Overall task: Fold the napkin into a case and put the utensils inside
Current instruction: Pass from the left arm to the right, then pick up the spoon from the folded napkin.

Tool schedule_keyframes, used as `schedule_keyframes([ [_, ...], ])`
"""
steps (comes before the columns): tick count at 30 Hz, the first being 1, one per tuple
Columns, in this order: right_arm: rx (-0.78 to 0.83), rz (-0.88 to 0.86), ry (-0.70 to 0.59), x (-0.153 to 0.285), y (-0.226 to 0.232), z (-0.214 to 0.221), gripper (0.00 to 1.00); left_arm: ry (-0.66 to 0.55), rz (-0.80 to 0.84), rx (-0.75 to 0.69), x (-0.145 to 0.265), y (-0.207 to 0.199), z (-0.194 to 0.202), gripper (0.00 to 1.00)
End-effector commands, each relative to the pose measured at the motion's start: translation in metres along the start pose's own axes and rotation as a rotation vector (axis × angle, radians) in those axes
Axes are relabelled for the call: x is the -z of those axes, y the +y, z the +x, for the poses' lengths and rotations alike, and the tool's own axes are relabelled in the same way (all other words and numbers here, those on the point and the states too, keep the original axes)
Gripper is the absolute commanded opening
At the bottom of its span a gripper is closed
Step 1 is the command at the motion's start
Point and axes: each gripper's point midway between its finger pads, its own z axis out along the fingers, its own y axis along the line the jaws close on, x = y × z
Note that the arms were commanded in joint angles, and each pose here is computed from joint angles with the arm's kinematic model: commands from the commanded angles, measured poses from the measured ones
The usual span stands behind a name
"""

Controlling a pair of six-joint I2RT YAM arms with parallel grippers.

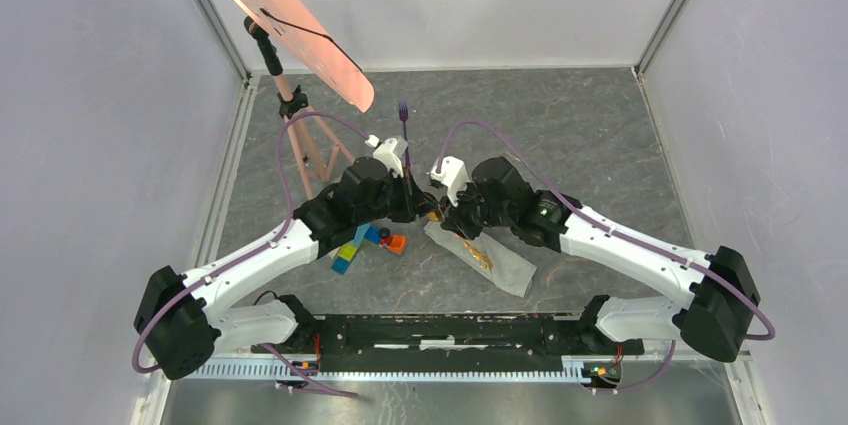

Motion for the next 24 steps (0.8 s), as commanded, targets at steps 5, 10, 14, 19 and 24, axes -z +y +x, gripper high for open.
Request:
schedule_keyframes([
  [5, 0.037, 0.103, -0.089, 0.000, -0.018, -0.024, 0.00, -0.022, 0.006, -0.029, 0.009, -0.008, -0.013, 0.23],
  [10, 0.046, 0.097, -0.184, -0.009, -0.033, -0.005, 0.00, -0.058, -0.045, 0.055, 0.021, 0.015, -0.003, 0.79],
  [14, 0.139, -0.007, -0.219, -0.026, -0.025, -0.004, 0.00, -0.045, -0.067, 0.135, 0.023, 0.031, 0.014, 0.57],
  [19, 0.171, -0.030, -0.209, -0.035, -0.025, -0.004, 0.00, -0.042, -0.056, 0.165, 0.021, 0.036, 0.024, 0.37],
  [24, 0.161, -0.053, -0.215, -0.043, -0.022, -0.002, 0.00, -0.005, -0.053, 0.174, 0.012, 0.039, 0.033, 0.31],
])
